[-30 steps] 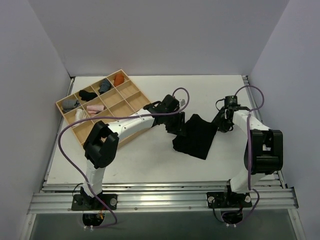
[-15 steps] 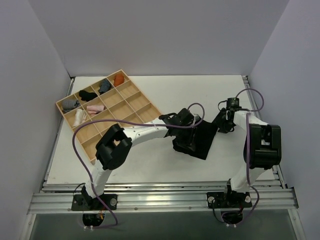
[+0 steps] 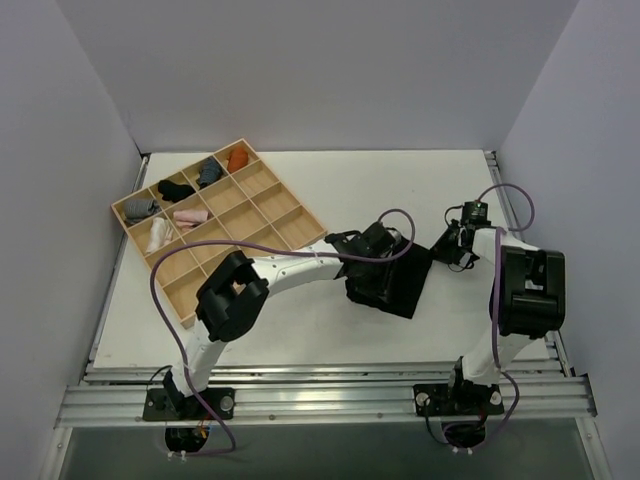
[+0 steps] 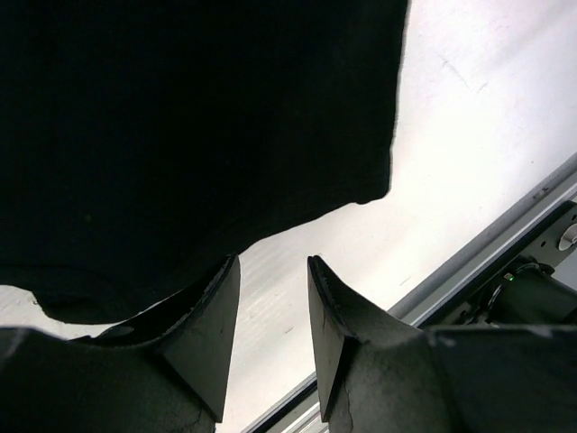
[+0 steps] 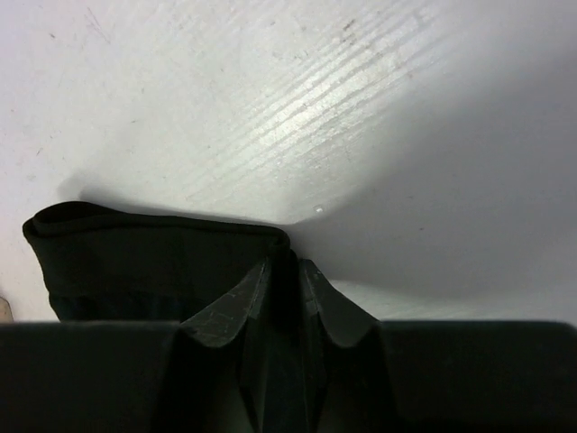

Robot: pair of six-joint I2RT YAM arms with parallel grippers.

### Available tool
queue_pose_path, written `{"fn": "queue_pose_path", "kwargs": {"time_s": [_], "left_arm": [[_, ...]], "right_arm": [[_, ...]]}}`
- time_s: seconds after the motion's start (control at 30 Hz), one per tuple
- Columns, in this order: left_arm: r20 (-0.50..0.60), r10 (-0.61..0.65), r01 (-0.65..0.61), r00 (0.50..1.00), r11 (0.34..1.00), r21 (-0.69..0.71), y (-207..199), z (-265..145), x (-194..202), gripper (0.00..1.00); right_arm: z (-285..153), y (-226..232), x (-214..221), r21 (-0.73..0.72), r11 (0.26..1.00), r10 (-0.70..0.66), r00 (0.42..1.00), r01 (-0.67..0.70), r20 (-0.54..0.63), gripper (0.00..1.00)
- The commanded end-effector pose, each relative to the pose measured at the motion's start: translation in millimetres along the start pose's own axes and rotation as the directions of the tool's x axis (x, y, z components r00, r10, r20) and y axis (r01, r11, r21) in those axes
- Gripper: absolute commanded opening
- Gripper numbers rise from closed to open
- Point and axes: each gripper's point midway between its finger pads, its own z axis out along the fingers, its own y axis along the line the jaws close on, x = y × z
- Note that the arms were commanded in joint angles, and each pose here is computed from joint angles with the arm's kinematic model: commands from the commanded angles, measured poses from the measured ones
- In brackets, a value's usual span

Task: Roll the underwear
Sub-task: Fold the underwear

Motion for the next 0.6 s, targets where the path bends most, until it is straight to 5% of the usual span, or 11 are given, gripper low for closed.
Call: {"fn": "queue_pose_path", "kwargs": {"time_s": [0.0,0.17,0.57], "left_arm": [[0.127,0.064,-0.066,0.99,0.998,0.007,-34,-27,-32,0.45],[0.128,0.113,-0.108,0.985,0.993,-0.044,-40,-18,-34,0.46],[0.09,0.215,-0.212,0.973,0.976,-0.043,-55,5,1,0.51]], "right_arm": [[-2,-23,27,0.061,0.998,0.022,0.997,-0.017,-0.074,0.12],[-20,-27,35,0.079,0.996,0.04,0.997,-0.035,-0.066,0.0],[-49,-40,46,0.159,0.985,0.08,0.995,-0.07,-0.058,0.0]]}}
